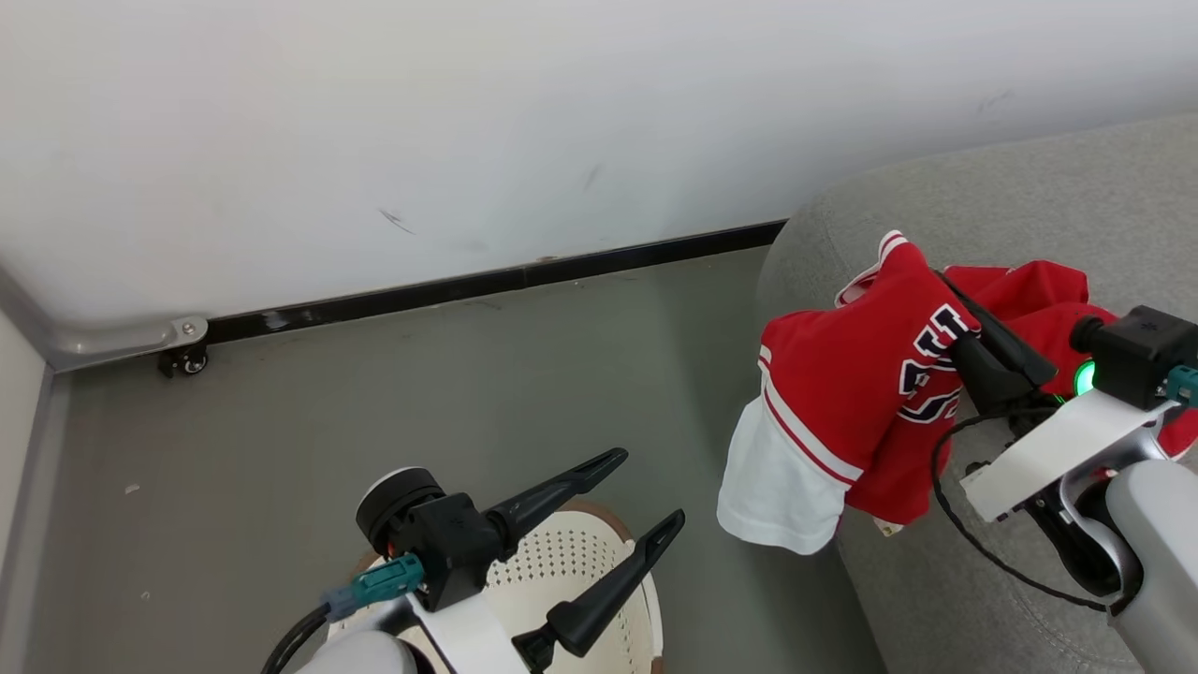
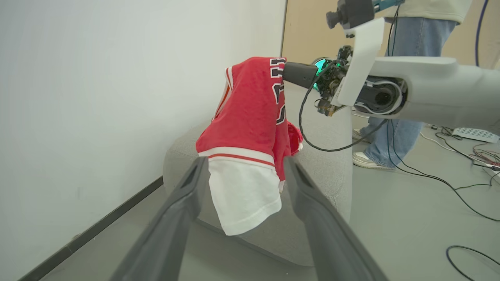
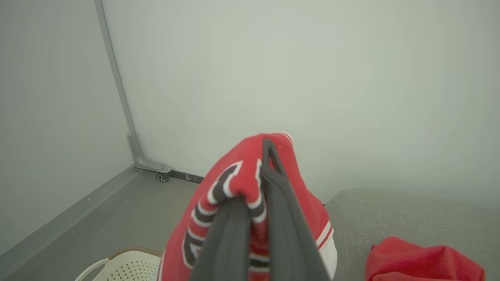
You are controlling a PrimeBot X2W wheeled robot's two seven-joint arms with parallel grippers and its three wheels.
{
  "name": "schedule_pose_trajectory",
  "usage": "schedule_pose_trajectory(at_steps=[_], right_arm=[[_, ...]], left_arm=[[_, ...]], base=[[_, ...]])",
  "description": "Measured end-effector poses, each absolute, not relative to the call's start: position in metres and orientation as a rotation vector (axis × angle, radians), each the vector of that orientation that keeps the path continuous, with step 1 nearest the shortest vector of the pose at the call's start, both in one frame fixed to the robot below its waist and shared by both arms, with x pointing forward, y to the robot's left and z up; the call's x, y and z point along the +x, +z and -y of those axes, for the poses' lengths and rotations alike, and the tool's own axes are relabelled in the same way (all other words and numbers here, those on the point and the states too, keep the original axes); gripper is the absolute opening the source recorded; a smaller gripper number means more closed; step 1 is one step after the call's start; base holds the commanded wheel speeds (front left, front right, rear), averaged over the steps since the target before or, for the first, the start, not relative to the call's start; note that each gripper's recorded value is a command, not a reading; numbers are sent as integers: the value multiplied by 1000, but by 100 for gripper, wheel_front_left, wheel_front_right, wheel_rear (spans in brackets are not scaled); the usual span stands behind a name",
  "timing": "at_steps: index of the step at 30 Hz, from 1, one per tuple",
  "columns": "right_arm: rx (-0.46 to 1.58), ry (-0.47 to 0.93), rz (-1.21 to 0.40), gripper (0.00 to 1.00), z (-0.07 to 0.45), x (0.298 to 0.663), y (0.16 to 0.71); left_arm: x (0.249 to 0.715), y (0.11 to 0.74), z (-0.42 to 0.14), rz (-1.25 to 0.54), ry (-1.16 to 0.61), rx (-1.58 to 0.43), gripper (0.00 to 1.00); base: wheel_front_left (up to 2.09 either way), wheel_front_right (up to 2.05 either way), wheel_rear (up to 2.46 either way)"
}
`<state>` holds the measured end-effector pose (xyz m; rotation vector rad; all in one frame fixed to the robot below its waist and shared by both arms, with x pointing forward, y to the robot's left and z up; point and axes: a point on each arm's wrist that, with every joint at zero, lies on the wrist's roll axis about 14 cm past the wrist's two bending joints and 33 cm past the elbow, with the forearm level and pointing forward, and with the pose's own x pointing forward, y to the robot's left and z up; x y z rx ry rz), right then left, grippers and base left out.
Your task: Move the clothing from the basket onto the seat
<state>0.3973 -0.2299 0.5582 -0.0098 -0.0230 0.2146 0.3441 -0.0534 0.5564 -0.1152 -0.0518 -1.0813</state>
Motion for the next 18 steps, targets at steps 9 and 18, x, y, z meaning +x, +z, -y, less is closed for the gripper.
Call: schedule_pose_trajectory(at_steps=[9, 18], right_arm=[[-2, 119, 14, 0, 263, 377, 554], [-1, 47, 16, 0, 285, 356, 553]], left_arm=[[337, 555, 73, 43, -1151, -126, 100], [332, 552, 89, 30, -1203, -134, 100]], base=[[0, 0, 0], [0, 0, 0]])
